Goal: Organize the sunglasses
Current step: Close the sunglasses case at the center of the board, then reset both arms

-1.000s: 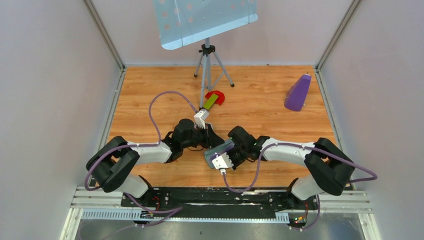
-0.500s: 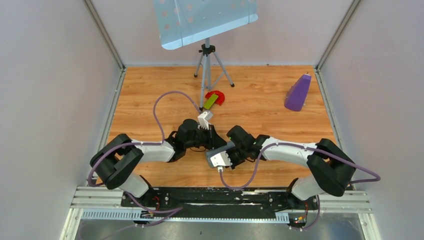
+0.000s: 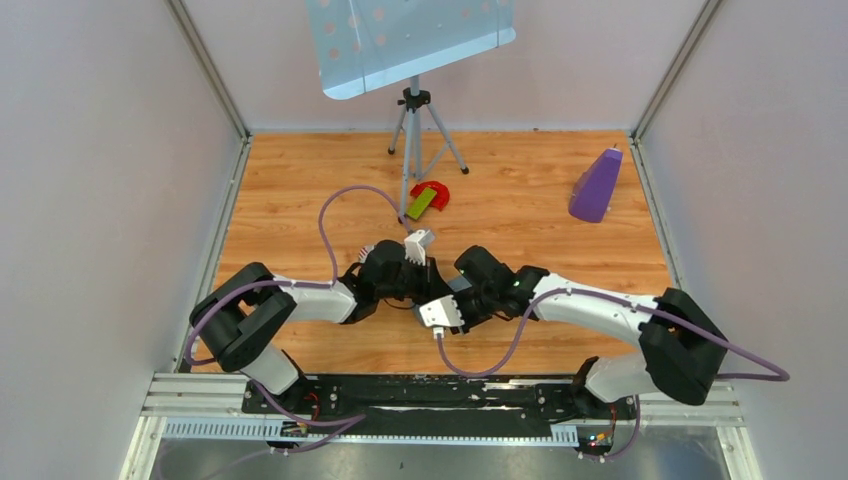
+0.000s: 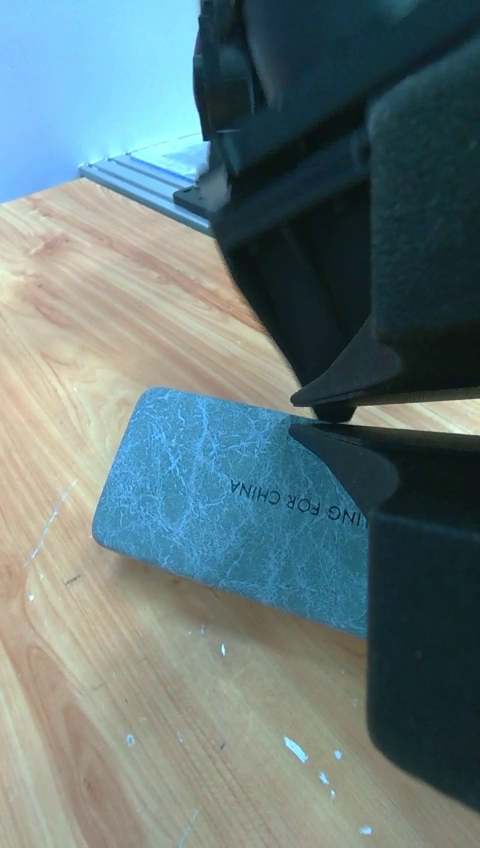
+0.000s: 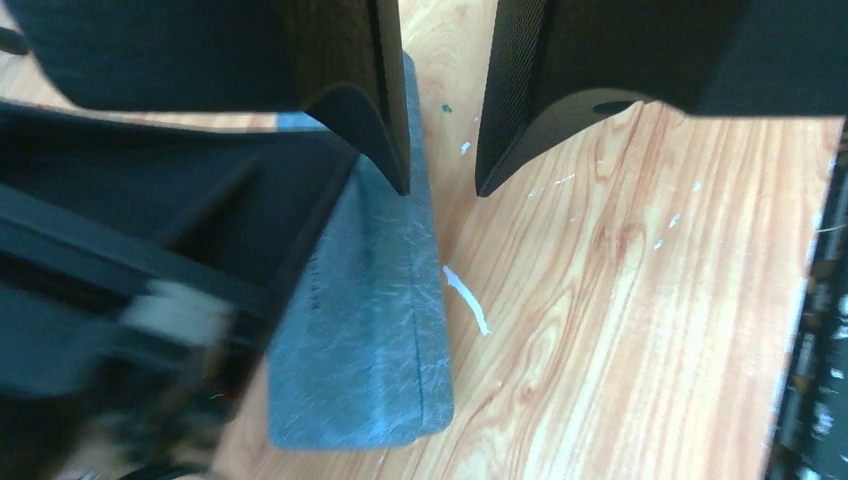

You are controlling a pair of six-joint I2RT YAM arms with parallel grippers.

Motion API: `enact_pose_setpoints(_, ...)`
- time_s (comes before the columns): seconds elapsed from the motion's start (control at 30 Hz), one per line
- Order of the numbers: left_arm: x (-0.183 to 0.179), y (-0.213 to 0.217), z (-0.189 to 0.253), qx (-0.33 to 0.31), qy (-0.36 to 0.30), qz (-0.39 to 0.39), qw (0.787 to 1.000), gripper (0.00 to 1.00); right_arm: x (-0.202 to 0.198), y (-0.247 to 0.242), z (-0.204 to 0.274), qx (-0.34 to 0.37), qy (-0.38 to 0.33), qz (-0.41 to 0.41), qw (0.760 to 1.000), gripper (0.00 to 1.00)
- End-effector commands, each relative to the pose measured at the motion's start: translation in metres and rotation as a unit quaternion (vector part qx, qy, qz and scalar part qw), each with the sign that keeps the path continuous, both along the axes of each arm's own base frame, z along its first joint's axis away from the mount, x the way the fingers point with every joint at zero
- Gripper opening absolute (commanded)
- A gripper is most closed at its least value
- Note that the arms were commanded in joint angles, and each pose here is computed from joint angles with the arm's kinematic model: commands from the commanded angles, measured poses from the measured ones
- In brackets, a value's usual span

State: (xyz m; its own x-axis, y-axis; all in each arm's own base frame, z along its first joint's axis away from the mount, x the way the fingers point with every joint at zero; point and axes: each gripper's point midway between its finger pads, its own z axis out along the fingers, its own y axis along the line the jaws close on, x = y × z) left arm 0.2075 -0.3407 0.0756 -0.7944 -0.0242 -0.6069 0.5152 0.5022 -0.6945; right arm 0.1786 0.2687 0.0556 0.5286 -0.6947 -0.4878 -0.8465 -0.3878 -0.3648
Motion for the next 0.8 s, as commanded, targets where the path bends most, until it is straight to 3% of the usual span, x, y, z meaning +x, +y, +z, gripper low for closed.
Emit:
enact_pose_setpoints(0.0, -0.011, 0.008, -0.026, 0.044, 0.030, -0.008, 0.999, 0.14, -0.031, -0.003, 0.043, 0.013, 0.053, 0.015, 0.998, 0.37)
enact_pose_setpoints(0.23, -0.017, 0.001, -0.031, 0.043, 0.046, -0.026, 0.998, 0.14, -0.019, -0.018, 0.036, 0.005, 0.013, -0.025, 1.000, 0.37)
enact_pose_setpoints(0.37, -0.015, 0.002, -0.019, 0.045, 0.022, -0.019, 0.999, 0.15, -0.020, -0.028, 0.046, 0.009, -0.001, -0.034, 0.999, 0.37)
enact_pose_setpoints(0.53, -0.011, 0.005, 0.009, 0.058, -0.014, -0.015, 0.998, 0.17, -0.002, -0.044, 0.085, 0.038, 0.019, -0.121, 0.992, 0.37)
enact_pose_setpoints(0.67, -0.008, 0.015, 0.047, 0.084, -0.079, -0.001, 0.993, 0.23, 0.032, -0.071, 0.107, 0.061, 0.048, -0.238, 0.968, 0.38)
enact_pose_setpoints(0.7, -0.004, 0.021, 0.057, 0.097, -0.096, 0.010, 0.991, 0.24, 0.040, -0.079, 0.110, 0.065, 0.053, -0.266, 0.960, 0.39)
enact_pose_setpoints(0.77, 0.001, 0.042, 0.071, 0.139, -0.121, 0.034, 0.982, 0.28, 0.055, -0.095, 0.112, 0.072, 0.061, -0.316, 0.944, 0.55)
